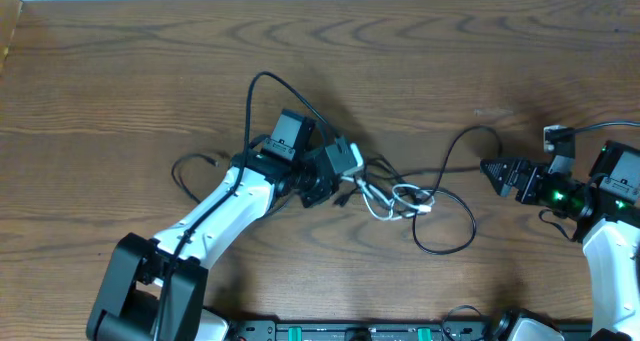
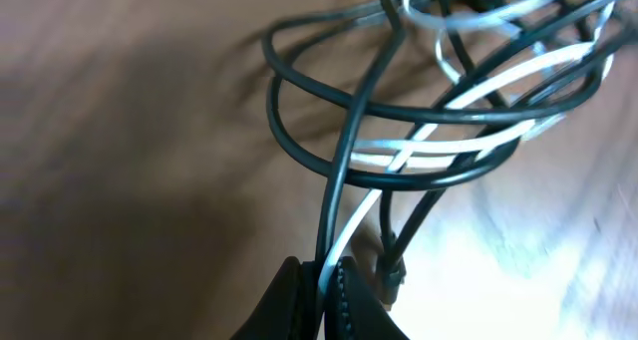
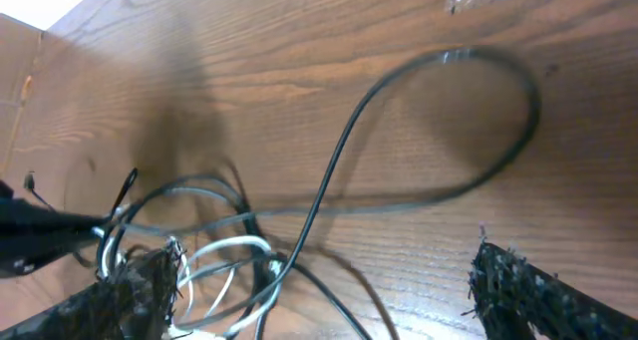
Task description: Untangle cables
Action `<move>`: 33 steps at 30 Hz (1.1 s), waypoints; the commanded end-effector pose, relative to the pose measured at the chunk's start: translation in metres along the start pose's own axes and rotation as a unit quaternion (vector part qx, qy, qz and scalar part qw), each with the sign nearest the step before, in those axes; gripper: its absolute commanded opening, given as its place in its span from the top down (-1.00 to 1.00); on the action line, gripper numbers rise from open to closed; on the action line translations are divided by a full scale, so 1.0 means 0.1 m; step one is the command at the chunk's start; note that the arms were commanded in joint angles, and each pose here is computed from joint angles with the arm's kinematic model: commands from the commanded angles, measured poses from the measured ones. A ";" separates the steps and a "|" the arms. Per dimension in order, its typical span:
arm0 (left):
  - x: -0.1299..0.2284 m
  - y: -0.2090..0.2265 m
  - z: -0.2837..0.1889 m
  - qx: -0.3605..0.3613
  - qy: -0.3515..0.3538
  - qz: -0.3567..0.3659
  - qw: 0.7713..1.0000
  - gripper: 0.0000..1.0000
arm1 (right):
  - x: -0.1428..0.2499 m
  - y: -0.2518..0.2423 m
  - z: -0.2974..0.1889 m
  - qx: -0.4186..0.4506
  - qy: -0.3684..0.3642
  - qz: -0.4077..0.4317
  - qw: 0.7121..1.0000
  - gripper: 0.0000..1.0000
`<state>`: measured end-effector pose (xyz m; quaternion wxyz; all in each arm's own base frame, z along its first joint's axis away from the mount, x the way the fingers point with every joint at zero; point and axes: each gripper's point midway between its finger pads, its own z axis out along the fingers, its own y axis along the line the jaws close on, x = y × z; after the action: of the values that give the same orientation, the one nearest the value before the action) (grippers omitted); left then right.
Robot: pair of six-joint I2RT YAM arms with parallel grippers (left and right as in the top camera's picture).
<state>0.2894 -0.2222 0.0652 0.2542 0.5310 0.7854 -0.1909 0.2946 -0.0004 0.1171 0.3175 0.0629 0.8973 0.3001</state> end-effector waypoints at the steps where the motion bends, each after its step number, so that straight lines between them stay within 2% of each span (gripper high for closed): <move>1: -0.44 0.14 -0.25 -0.036 -0.072 -0.037 0.996 0.85 | -0.03 0.31 0.01 -0.062 0.001 -0.030 0.998 -0.85; 5: -0.86 0.24 -0.56 -0.071 -0.156 -0.043 0.984 0.85 | 0.02 0.69 0.08 -0.137 0.012 -0.069 0.988 -0.86; 9: -1.20 0.16 -0.90 -0.074 -0.229 -0.013 0.970 0.85 | 0.13 1.02 0.19 -0.179 0.035 -0.117 0.976 -0.87; 14: -1.38 0.06 -1.23 -0.085 -0.271 0.013 0.959 0.85 | 0.29 1.45 0.33 -0.227 0.055 -0.193 0.953 -0.94; 17: -1.43 0.02 -1.37 -0.091 -0.287 0.014 0.954 0.85 | 0.34 1.57 0.42 -0.220 0.059 -0.220 0.949 -0.94; 22: -1.50 -0.05 -1.56 -0.101 -0.306 0.025 0.946 0.85 | 0.39 1.54 0.62 -0.147 0.060 -0.257 0.953 -0.91; 24: -1.51 -0.06 -1.61 -0.103 -0.310 0.029 0.945 0.85 | 0.39 1.51 0.69 -0.122 0.057 -0.273 0.952 -0.70; 25: -1.51 -0.07 -1.62 -0.104 -0.311 0.029 0.944 0.85 | 0.39 1.50 0.72 -0.112 0.055 -0.284 0.951 -0.43; 27: -1.51 -0.07 -1.62 -0.104 -0.311 0.029 0.944 0.85 | 0.41 1.51 0.76 -0.109 0.054 -0.306 0.944 0.35; 30: -1.50 -0.07 -1.60 -0.102 -0.308 0.027 0.945 0.85 | 0.43 1.51 0.82 -0.112 0.059 -0.312 0.942 0.98; 33: -1.50 -0.07 -1.61 -0.103 -0.309 0.027 0.945 0.85 | 0.49 1.43 0.91 -0.107 0.076 -0.304 0.944 0.98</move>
<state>0.3000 -0.2415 0.2647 0.5268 0.4375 0.6851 -0.2483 0.2929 0.1779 0.1277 0.3347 -0.2660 0.8505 0.3064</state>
